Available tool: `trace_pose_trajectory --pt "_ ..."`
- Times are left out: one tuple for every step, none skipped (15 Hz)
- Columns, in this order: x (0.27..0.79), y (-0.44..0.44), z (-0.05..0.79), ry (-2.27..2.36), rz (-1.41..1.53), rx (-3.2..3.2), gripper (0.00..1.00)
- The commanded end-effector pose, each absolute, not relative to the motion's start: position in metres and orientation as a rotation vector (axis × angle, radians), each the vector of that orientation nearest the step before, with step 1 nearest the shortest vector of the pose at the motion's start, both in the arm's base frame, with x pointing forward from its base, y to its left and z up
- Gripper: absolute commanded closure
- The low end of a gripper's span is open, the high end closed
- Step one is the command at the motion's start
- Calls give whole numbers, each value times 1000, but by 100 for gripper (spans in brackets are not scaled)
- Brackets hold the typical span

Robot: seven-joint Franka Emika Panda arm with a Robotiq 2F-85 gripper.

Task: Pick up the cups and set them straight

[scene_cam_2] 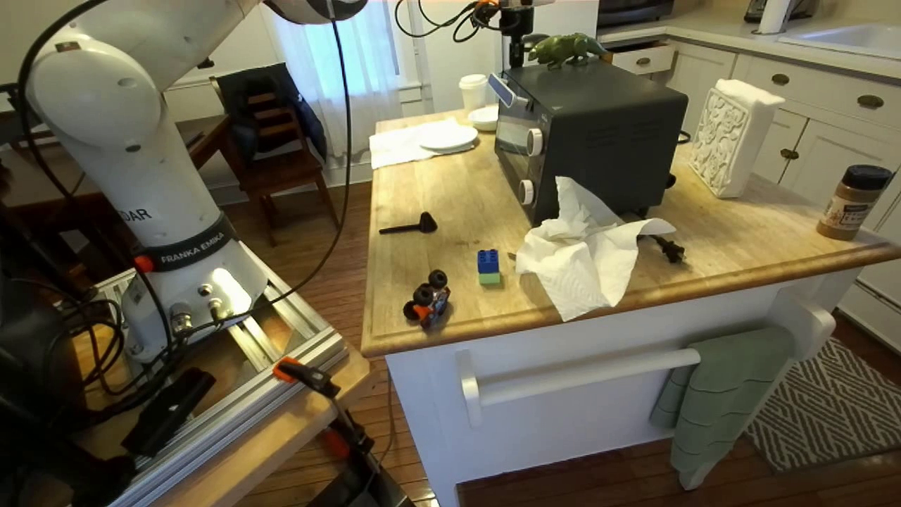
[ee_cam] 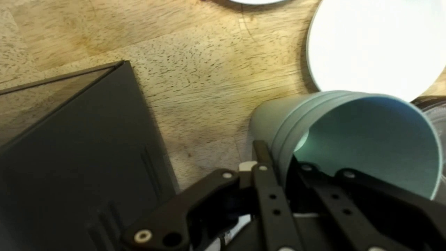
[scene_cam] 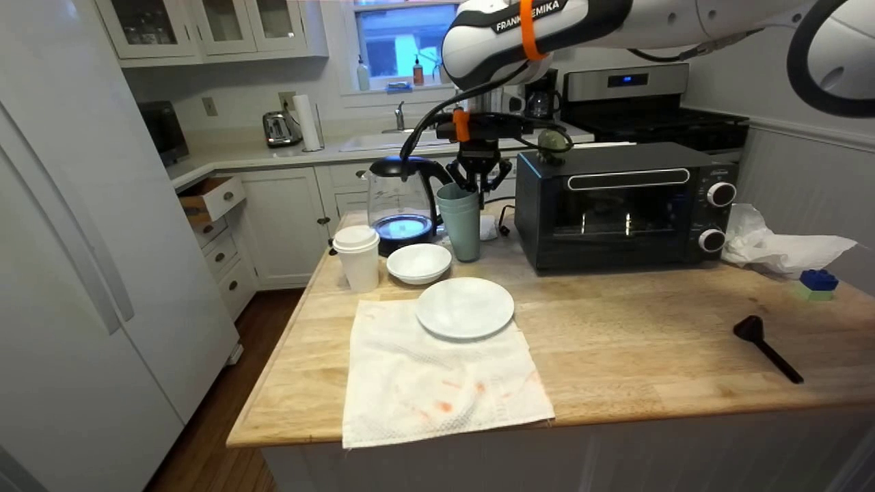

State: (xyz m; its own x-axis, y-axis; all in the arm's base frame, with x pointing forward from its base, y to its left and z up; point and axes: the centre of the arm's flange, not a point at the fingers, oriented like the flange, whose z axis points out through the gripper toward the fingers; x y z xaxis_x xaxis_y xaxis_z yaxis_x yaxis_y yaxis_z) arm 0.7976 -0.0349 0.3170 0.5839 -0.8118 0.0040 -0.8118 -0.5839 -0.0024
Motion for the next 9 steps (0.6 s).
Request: trace_pose_trajectory --pt "838 -40 324 1541 -11 -2636 98" --pt "840 -42 324 1561 -14 -2605 98" --pt "841 -44 322 1584 -12 -2581 98" --pt "842 -46 321 1601 -18 -2566 98" --pt "843 -47 320 1614 -25 -2552 98" --pt "845 -48 319 1623 -42 -2540 98" --pt "846 -48 316 1627 -39 -2538 98" --pt "847 -48 315 1630 -43 -2537 98" --pt "847 -48 313 1626 -31 -2544 71"
